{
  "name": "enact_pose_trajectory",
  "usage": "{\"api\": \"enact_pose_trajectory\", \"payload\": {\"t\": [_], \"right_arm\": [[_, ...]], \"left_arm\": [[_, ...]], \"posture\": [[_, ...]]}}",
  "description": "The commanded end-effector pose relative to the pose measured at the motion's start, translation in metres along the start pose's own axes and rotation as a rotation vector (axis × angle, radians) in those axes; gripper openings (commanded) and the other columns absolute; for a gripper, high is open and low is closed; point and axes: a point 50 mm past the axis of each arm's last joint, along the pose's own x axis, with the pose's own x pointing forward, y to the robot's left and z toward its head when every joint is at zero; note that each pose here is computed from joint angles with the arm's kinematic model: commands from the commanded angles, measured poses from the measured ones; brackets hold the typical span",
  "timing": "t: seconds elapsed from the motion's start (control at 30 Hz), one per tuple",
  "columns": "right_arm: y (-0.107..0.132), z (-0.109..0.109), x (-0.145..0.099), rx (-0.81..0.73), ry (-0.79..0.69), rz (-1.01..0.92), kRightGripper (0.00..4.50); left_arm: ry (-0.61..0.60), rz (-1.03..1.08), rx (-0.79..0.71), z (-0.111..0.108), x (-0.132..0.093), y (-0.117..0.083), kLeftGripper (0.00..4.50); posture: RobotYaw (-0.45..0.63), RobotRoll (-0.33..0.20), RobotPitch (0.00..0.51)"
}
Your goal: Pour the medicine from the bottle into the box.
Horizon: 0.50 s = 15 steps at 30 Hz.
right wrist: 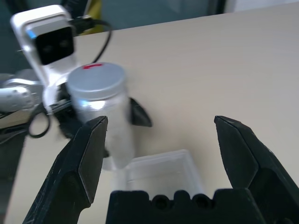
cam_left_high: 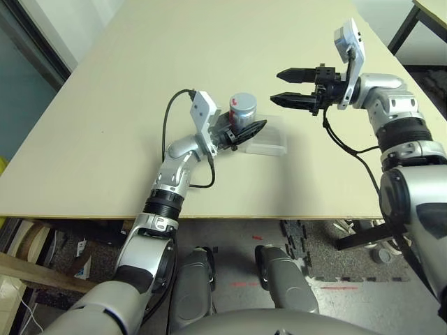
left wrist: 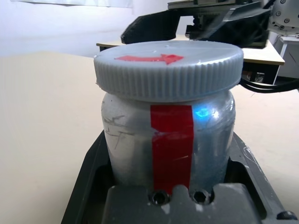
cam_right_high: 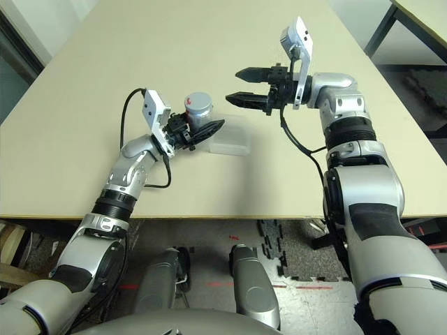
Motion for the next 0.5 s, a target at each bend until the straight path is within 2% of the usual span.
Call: {"api": "enact_pose_trajectory", "payload": {"t": [0.03, 0.5], "right_arm": [[0.009, 0.002, 0.010, -0.009, -0.016, 0.097, 4.50], [0.022, 0.008, 0.046, -0.052, -0.067, 0.169, 4.50]], "left_arm": [[-0.004, -0.012, 0.012, 0.002, 0.003, 0.000, 2.59], [0.004, -0.032, 0.013, -0.001, 0.009, -0.005, 2.59]], "posture": [[-0.24, 0.000, 0.135], [-0.24, 0.000, 0.131]]}}
